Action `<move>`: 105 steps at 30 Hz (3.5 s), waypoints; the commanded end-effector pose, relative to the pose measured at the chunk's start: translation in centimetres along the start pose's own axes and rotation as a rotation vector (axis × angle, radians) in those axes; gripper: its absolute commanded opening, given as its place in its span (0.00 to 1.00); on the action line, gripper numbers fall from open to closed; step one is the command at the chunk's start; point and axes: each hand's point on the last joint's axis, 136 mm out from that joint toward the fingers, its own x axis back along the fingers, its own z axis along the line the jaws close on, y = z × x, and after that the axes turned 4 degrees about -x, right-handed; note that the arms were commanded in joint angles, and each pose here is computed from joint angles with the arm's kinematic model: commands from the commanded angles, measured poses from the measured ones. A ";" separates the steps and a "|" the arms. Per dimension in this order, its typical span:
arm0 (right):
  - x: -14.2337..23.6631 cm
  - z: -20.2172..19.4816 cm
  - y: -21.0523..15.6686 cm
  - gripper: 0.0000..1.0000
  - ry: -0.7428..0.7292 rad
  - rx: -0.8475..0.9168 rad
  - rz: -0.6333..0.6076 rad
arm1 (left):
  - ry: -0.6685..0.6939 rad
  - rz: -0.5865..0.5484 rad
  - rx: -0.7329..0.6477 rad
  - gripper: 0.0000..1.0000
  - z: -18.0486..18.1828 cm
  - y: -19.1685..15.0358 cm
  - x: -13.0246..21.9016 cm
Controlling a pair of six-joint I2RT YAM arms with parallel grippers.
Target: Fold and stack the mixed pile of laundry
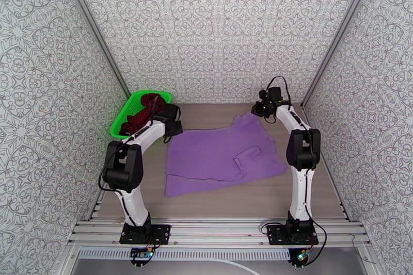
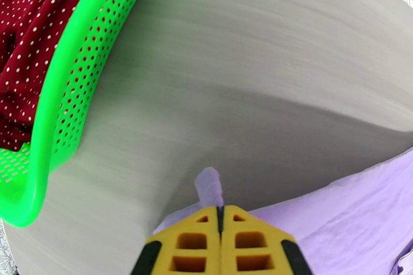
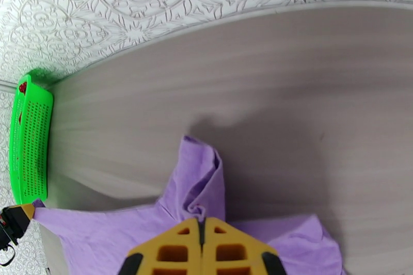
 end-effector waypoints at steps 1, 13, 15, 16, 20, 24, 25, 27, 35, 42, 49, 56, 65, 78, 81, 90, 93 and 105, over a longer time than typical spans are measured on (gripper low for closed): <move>2.4 2.2 1.0 0.00 0.044 0.055 -0.060 | 0.015 -0.041 -0.008 0.00 0.7 0.4 1.1; 5.8 2.2 -1.3 0.00 0.036 0.075 -0.085 | 0.013 -0.035 0.001 0.00 1.1 -1.9 1.6; 6.4 2.0 -1.8 0.00 0.031 0.075 -0.089 | 0.014 -0.033 0.000 0.00 1.2 -2.2 1.8; 6.7 1.9 -2.2 0.00 0.027 0.077 -0.090 | 0.012 -0.034 -0.001 0.00 1.1 -2.4 1.9; 7.9 1.3 -3.3 0.00 0.008 0.080 -0.100 | 0.008 -0.035 -0.004 0.00 1.0 -3.1 2.3; 9.0 0.5 -4.5 0.00 -0.020 0.082 -0.108 | 0.011 -0.033 -0.012 0.00 0.8 -4.0 2.7; 9.4 0.4 -4.7 0.00 -0.027 0.084 -0.113 | 0.010 -0.035 -0.014 0.00 0.8 -4.2 2.8; 9.9 0.0 -5.2 0.00 -0.041 0.085 -0.117 | 0.013 -0.032 -0.017 0.00 0.7 -4.8 2.9; 11.7 -1.4 -7.0 0.00 -0.093 0.089 -0.130 | 0.032 -0.021 -0.009 0.00 1.6 -7.0 3.1; 12.7 -2.6 -8.8 0.00 -0.135 0.086 -0.127 | 0.046 -0.003 -0.007 0.00 2.3 -8.7 2.9; 12.7 -5.4 -11.0 0.00 -0.240 0.064 -0.101 | 0.044 0.017 -0.007 0.00 2.3 -9.9 2.2; 13.3 -7.1 -12.2 0.00 -0.314 0.052 -0.096 | 0.046 0.017 -0.015 0.00 2.0 -10.8 2.8; 12.8 -7.8 -13.5 0.00 -0.316 0.043 -0.071 | 0.099 0.050 0.001 0.45 2.8 -13.6 3.9; 12.8 -9.1 -16.7 0.21 -0.361 0.000 0.040 | 0.090 0.043 0.011 0.49 1.8 -12.0 5.8; 13.3 -8.9 -17.3 0.43 -0.369 -0.023 0.097 | 0.097 0.058 0.012 0.36 1.6 -12.0 5.0; 13.3 -3.6 -15.0 0.55 -0.233 0.016 0.083 | 0.103 0.116 0.028 0.12 1.5 -13.0 1.8; 10.9 -1.9 -14.6 0.55 -0.206 0.046 0.124 | 0.102 0.132 0.032 0.11 1.5 -13.1 0.9; 2.4 -1.6 -14.7 0.53 -0.266 0.100 0.239 | 0.104 0.154 0.045 0.09 2.2 -13.3 0.1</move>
